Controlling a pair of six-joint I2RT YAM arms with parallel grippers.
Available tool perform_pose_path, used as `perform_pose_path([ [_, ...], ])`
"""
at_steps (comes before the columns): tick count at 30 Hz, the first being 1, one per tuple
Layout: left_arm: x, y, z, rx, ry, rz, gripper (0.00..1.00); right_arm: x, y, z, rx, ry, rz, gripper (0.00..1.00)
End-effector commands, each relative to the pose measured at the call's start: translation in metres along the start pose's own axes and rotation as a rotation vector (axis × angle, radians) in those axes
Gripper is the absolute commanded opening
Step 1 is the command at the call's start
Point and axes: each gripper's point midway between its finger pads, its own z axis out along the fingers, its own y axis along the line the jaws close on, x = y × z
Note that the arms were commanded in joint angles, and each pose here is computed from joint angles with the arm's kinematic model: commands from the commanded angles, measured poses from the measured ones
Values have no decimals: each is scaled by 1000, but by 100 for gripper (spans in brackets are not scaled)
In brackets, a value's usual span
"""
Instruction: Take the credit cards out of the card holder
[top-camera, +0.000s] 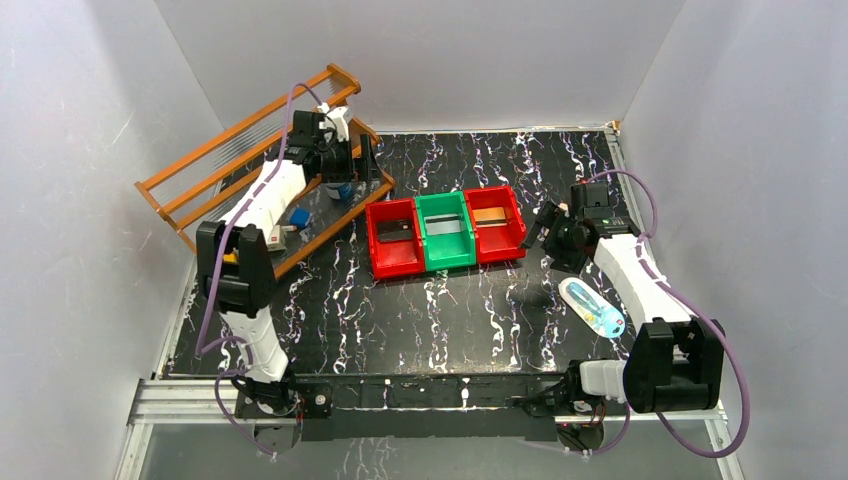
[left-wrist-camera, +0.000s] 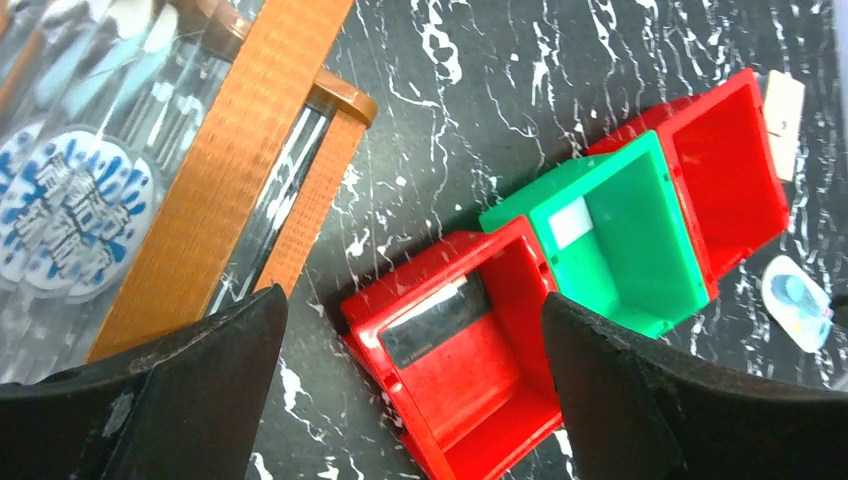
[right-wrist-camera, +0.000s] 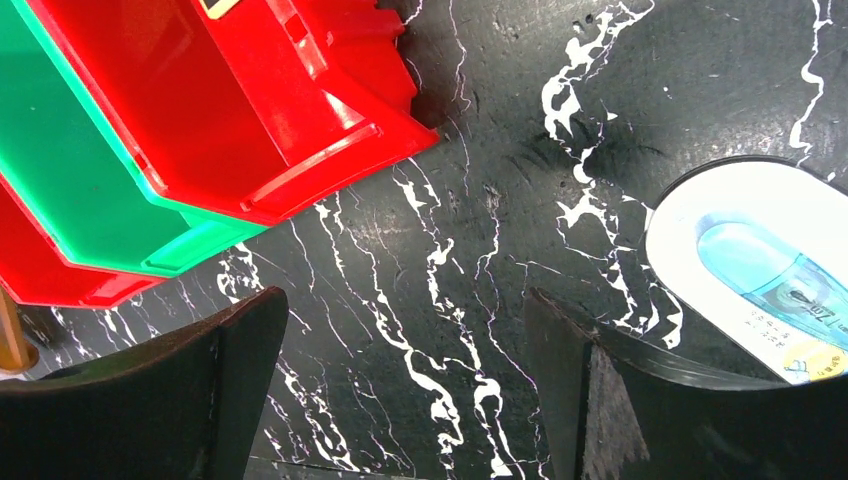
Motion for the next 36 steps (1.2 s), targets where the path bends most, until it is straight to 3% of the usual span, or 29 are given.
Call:
perform_pose_path([
  [1, -5, 23, 2, -108, 19, 27, 98, -9, 11, -1, -42, -20, -40, 97],
  [8, 10, 60, 5, -275, 62, 55, 98, -6, 26, 17, -98, 46, -67, 96],
  [13, 17, 35, 0, -157, 76, 47, 98, -6, 46, 40, -146, 111, -104, 95],
  [20, 41, 0, -33, -50, 80, 18, 98, -18, 51, 68, -42, 104, -196, 95],
  [26, 66, -18, -64, -23, 67, 6, 98, 12, 76, 81, -69, 185, -307, 95],
  [33, 109, -19, -87, -49, 88, -38, 98, 35, 99, 77, -66, 189, -361, 95],
  [36, 123, -20, -92, -47, 98, -65, 98, 25, 96, 61, -31, 114, -355, 96],
])
